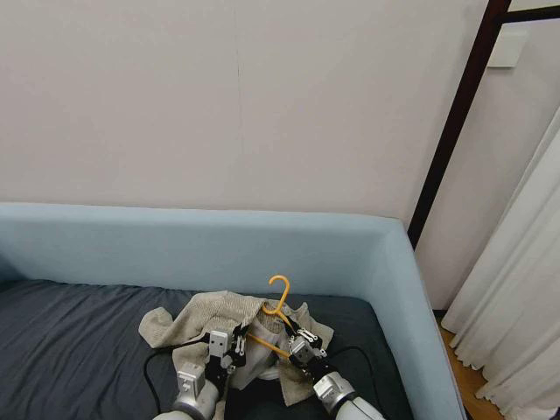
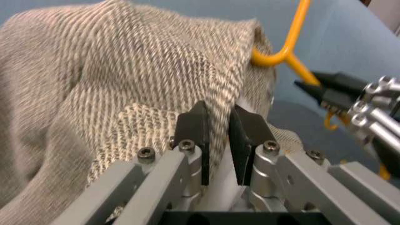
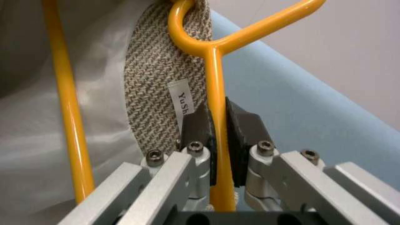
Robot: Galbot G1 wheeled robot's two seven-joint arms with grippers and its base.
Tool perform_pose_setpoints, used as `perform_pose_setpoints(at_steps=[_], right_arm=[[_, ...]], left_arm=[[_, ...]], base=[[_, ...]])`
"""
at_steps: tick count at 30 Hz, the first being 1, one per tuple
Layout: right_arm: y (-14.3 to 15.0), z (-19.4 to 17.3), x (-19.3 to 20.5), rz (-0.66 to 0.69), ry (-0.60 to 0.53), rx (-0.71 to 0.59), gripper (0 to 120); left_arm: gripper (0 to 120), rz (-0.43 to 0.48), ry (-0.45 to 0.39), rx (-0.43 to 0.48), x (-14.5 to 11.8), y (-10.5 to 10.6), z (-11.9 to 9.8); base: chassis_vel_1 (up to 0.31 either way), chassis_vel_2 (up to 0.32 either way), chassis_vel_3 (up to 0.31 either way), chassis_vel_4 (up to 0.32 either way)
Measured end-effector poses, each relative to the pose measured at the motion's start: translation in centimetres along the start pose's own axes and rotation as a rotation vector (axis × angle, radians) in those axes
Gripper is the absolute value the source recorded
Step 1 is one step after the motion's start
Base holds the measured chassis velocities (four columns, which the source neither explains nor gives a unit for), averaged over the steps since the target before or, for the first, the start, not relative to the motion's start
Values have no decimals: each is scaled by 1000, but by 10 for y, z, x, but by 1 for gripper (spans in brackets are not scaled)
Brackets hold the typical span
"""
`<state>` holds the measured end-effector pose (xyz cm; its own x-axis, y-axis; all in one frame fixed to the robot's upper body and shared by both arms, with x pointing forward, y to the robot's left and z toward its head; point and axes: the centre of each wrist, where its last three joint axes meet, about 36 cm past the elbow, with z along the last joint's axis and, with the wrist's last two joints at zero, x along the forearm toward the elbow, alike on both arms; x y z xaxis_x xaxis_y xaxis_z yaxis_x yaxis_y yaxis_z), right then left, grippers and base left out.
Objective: Pick up the clothes from the sofa and hang them on the clothes hanger.
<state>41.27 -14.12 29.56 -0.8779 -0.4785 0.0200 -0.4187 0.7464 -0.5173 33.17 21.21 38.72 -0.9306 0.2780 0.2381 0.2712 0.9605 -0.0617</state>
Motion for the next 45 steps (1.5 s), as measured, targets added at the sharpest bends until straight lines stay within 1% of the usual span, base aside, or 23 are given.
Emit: perform_pose_setpoints(at_steps=[2,3,7,9,10,12,13,15,18,20,21,24,25,26,28,29,30,31,32,35,37,40,45], right_arm=[[-3,-1,1,5,-9,-2,5],[-3,-1,1,5,-9,-2,5],[-4,-2,7,8,-30,0,5],[-6,-1,9,10,-36,7,5],[-8,1,10,13,-43,16,5],[-10,3,11,17,-53,26,5],[-12,5,11,19,-57,29,5],[-12,5,11,19,-58,30,5],[-9,4,12,18,-64,30,5],[-5,3,10,17,-73,30,5],[-5,3,10,17,-73,30,5],[-2,6,9,14,-79,36,5],[-2,7,9,13,-81,38,5],[-2,7,9,13,-81,38,5],[-2,8,7,11,-86,44,5],[-2,8,4,10,-92,48,5],[-2,7,0,11,-97,47,5],[-2,7,0,11,-97,47,5],[0,5,-5,11,-106,45,5],[6,0,-14,-4,-130,46,5],[6,0,-14,-4,-130,46,5],[11,-2,-19,-21,-148,53,5],[13,-2,-19,-26,-155,56,5]], left_arm=[[25,-4,9,-6,3,2,2],[25,-4,9,-6,3,2,2],[45,-9,24,-33,4,2,3],[48,-11,24,-37,5,3,2],[53,-15,19,-47,8,5,0],[60,-2,-12,-69,13,11,-4],[67,12,-46,-93,16,16,-6],[69,20,-66,-109,18,19,-8],[84,56,-162,-156,22,32,-17],[91,77,-195,-183,21,43,-28],[91,77,-195,-183,21,43,-28],[100,113,-209,-217,18,63,-53],[100,136,-213,-230,15,73,-65],[100,136,-213,-230,15,73,-65],[100,183,-222,-248,9,90,-83],[100,237,-240,-263,2,113,-100],[100,267,-252,-267,-2,127,-107],[100,267,-252,-267,-2,127,-107],[100,311,-266,-269,-7,148,-116],[100,369,-260,-289,-14,191,-126],[100,372,-259,-290,-14,193,-126],[100,429,-246,-315,-17,223,-131],[100,479,-234,-323,-20,238,-136]], base=[[0,0,0,0],[0,0,0,0],[0,0,0,0],[0,0,0,0],[0,0,0,0],[0,0,0,0],[0,0,0,0],[0,0,0,0],[0,0,0,0],[0,0,0,0],[0,0,0,0],[0,0,0,0],[0,0,0,0],[0,0,0,0],[0,0,0,0],[0,0,0,0],[0,0,0,0],[0,0,0,0],[0,0,0,0],[0,0,0,0],[0,0,0,0],[0,0,0,0],[0,0,0,0]])
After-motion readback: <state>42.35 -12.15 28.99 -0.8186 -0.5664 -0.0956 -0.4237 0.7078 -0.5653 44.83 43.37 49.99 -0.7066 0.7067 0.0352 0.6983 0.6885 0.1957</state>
